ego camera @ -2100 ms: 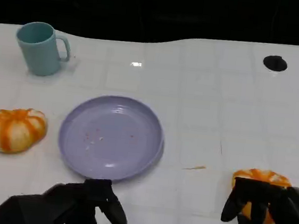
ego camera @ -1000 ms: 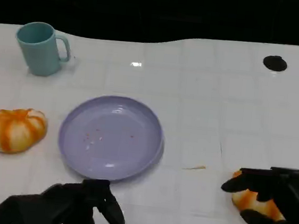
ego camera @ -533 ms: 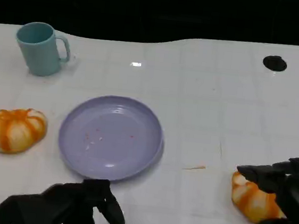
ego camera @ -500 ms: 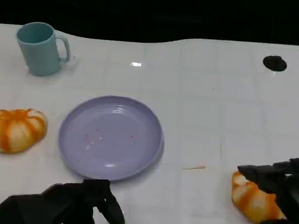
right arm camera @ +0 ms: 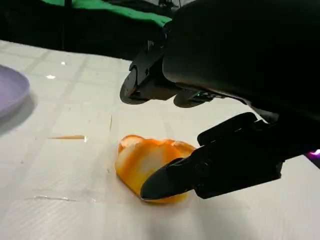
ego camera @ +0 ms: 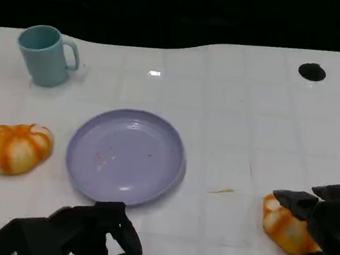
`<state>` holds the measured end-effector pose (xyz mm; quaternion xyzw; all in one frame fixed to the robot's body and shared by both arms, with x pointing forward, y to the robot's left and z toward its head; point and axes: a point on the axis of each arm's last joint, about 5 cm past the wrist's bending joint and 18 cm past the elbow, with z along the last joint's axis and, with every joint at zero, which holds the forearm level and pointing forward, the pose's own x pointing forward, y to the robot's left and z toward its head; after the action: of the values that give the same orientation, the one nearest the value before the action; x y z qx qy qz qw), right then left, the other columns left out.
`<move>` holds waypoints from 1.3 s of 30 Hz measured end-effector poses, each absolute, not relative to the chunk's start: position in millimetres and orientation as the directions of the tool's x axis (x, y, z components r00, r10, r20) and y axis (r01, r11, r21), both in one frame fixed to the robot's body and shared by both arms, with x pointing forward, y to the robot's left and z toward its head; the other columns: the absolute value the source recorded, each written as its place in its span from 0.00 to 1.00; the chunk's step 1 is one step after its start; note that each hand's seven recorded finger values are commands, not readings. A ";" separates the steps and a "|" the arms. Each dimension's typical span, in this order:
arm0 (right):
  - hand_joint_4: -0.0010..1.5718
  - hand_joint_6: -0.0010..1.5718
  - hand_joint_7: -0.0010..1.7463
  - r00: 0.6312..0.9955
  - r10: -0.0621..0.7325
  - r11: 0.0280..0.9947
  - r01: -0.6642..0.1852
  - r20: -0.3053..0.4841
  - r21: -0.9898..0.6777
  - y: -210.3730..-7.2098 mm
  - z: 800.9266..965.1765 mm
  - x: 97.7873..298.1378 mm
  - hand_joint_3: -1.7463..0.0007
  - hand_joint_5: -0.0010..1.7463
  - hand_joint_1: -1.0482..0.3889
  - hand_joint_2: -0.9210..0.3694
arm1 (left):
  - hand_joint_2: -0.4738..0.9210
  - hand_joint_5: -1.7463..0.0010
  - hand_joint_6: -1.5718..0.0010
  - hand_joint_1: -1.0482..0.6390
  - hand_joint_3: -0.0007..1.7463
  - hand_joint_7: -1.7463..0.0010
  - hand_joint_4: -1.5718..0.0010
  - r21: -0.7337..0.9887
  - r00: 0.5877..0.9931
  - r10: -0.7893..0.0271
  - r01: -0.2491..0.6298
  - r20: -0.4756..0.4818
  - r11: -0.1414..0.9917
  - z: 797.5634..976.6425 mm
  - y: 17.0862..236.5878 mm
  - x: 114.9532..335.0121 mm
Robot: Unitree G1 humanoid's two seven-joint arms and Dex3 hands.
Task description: Grasp the bread from the table and place it into the plate.
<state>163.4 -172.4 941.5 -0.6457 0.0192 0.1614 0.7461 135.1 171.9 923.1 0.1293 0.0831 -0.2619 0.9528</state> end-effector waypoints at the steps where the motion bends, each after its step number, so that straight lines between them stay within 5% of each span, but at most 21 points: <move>1: 0.11 0.22 0.01 0.945 0.214 0.111 -0.276 -0.248 -0.955 -172.3 938.8 165.4 0.99 0.13 0.31 0.01 | 0.91 0.00 0.63 0.44 0.41 0.16 0.60 0.202 0.849 -0.478 0.521 -0.226 0.829 923.2 171.7 135.1; 20: 0.16 0.26 0.01 0.927 0.184 0.092 -0.346 -0.325 -0.934 -160.9 896.9 200.5 0.95 0.12 0.31 0.00 | 0.91 0.00 0.62 0.43 0.42 0.16 0.59 0.203 0.848 -0.480 0.522 -0.224 0.828 925.6 171.0 133.7; 23: 0.35 0.43 0.04 0.935 0.176 0.106 -0.329 -0.308 -0.938 -160.3 889.9 204.1 0.95 0.13 0.37 0.00 | 0.90 0.00 0.62 0.43 0.42 0.16 0.59 0.203 0.848 -0.479 0.522 -0.225 0.829 925.7 170.9 133.3; 26: 0.58 0.61 0.08 0.961 0.182 0.181 -0.240 -0.207 -0.954 -159.0 878.5 204.3 0.94 0.17 0.47 0.00 | 0.90 0.00 0.62 0.43 0.43 0.16 0.59 0.203 0.848 -0.479 0.522 -0.224 0.828 926.2 170.7 132.8; 28: 0.57 0.73 0.10 0.975 0.182 0.238 -0.168 -0.126 -0.957 -159.4 872.2 203.7 0.94 0.60 0.57 0.01 | 0.90 0.00 0.62 0.43 0.43 0.16 0.59 0.202 0.848 -0.479 0.522 -0.227 0.829 926.8 170.6 132.3; 31: 0.56 0.76 0.22 0.981 0.193 0.315 -0.043 0.019 -0.948 -159.9 868.0 202.9 0.90 0.92 0.62 0.06 | 0.90 0.00 0.62 0.43 0.43 0.16 0.59 0.199 0.847 -0.477 0.522 -0.234 0.830 927.2 170.5 131.7; 33: 0.57 0.71 0.35 0.974 0.208 0.361 0.007 0.088 -0.932 -158.5 868.0 202.6 0.82 0.98 0.63 0.12 | 0.90 0.00 0.62 0.42 0.43 0.16 0.59 0.197 0.847 -0.475 0.521 -0.238 0.830 927.1 170.6 131.7; 37: 0.58 0.68 0.43 0.963 0.218 0.401 0.061 0.159 -0.914 -157.5 867.7 204.3 0.77 1.00 0.64 0.19 | 0.90 0.00 0.63 0.43 0.43 0.16 0.59 0.197 0.847 -0.476 0.521 -0.237 0.830 927.2 170.5 131.7; 39: 0.59 0.65 0.52 0.956 0.224 0.414 0.080 0.187 -0.907 -157.3 867.6 204.4 0.66 1.00 0.64 0.27 | 0.90 0.00 0.62 0.43 0.43 0.16 0.59 0.198 0.848 -0.477 0.522 -0.233 0.830 927.3 170.5 131.6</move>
<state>204.4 -157.3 867.6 -0.5396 -0.1412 0.0434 0.8289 131.6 170.5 927.3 0.1280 0.0871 -0.2620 0.9526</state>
